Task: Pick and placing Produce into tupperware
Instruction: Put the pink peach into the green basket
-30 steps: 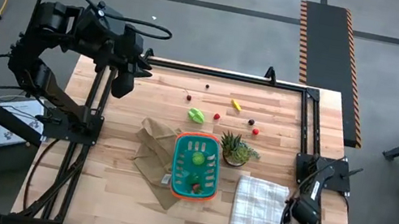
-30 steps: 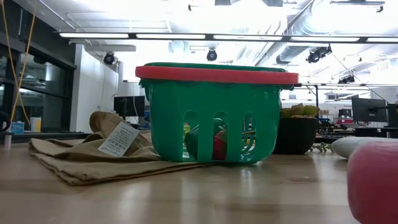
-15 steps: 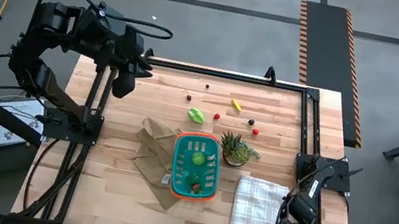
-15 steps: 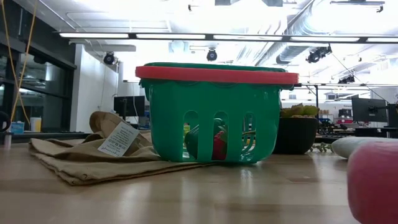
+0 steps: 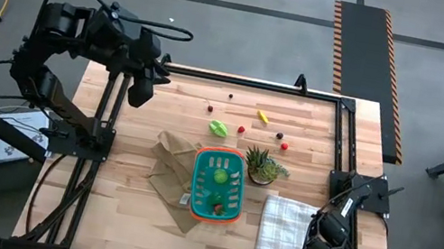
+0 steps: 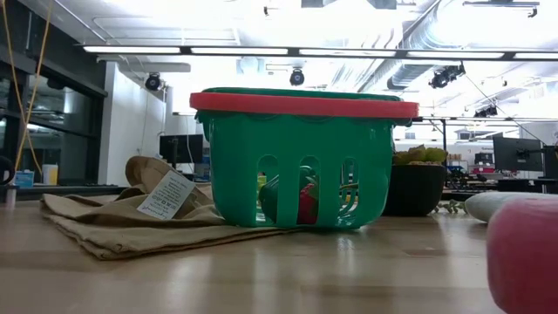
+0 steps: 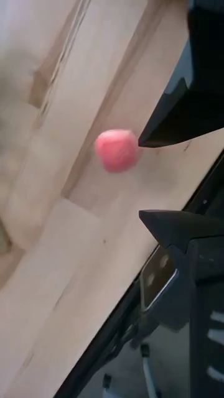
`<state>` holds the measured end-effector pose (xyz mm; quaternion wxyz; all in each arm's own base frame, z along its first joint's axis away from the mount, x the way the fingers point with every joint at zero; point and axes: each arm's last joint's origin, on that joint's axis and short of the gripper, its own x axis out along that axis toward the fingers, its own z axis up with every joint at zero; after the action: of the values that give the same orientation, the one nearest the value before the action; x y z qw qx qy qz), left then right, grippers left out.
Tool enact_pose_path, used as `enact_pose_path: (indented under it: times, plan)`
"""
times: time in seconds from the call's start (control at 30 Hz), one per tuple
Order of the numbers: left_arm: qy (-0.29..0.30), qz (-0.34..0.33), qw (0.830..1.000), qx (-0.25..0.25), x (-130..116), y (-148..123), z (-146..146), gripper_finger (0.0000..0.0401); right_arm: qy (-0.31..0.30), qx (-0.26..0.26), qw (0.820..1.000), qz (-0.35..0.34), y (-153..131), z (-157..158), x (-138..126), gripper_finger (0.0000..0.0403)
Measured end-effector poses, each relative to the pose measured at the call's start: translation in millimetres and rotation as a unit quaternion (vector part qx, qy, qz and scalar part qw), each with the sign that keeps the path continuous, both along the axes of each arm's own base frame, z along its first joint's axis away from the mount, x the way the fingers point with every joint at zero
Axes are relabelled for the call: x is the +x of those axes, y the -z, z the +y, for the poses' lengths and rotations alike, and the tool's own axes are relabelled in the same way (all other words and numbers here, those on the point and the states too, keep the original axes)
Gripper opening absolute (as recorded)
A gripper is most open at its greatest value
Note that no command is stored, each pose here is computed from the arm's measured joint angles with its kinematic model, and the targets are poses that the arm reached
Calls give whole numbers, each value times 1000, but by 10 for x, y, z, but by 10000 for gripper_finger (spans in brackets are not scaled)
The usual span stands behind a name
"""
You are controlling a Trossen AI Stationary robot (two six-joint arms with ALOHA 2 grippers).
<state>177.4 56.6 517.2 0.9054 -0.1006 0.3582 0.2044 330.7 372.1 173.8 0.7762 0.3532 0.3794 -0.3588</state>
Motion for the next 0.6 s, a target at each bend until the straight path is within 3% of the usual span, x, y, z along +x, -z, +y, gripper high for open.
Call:
enact_pose_path:
  times: [0.43,0.6]
  plan:
    - [-3,0,1000,0,-1,0,1,81,-38,-23,997,60,7,-63,-25,168]
    - [-9,-3,1000,-6,-1,0,1,81,-62,-32,995,67,7,-72,-4,186]
